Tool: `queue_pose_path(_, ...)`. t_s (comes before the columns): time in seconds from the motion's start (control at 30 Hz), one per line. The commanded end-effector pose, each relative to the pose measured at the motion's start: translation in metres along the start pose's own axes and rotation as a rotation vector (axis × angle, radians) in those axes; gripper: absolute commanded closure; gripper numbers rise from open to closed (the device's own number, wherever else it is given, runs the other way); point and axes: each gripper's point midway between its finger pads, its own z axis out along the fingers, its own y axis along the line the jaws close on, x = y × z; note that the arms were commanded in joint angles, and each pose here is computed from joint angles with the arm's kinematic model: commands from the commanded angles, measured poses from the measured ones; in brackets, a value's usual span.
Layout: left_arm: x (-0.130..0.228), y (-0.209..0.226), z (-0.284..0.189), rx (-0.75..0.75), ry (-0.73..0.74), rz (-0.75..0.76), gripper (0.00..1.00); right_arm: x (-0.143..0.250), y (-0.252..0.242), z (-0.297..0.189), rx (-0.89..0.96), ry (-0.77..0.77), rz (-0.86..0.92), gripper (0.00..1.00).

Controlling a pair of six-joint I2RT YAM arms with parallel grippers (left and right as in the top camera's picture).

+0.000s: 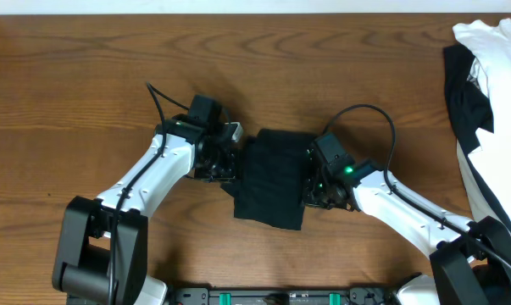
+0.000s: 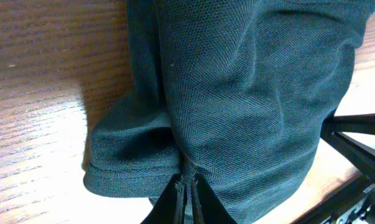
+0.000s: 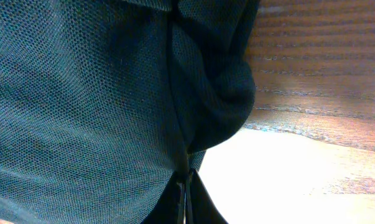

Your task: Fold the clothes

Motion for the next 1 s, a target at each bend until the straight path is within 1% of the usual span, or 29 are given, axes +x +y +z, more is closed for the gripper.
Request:
queue_pose_path(0.0,0.002,-0.001,0.002,0.015,0.011,-0.019,0.92,-0.003,-0.01,0.0,0.031,-0.013,0.002,0.99)
queue_pose_path(0.13,0.005,0.001,0.004,0.013,0.02,-0.024,0.91,-0.003,-0.01,0.0,0.031,-0.013,0.002,0.99)
queue_pose_path(0.23,0.008,0.002,0.006,0.014,0.027,-0.027,0.88,-0.003,-0.01,0.0,0.031,-0.013,0.002,0.99)
queue_pose_path(0.37,0.012,-0.003,0.009,0.054,0.037,-0.028,0.86,-0.003,-0.01,0.0,0.031,-0.013,0.002,0.99)
queue_pose_path(0.5,0.018,-0.003,0.015,0.063,0.045,-0.023,0.86,-0.003,-0.01,0.0,0.032,-0.012,0.003,0.99)
queue_pose_path(0.73,0.024,-0.012,0.022,0.067,0.061,0.015,0.85,-0.003,-0.01,0.0,0.032,-0.012,0.003,0.99)
queue_pose_path(0.77,0.024,-0.013,0.023,0.068,0.062,0.021,0.83,-0.003,-0.01,0.0,0.032,-0.012,0.003,0.99)
queue_pose_path(0.97,0.024,-0.02,0.027,0.068,0.06,0.054,0.83,-0.002,-0.01,0.0,0.033,-0.01,0.003,0.99)
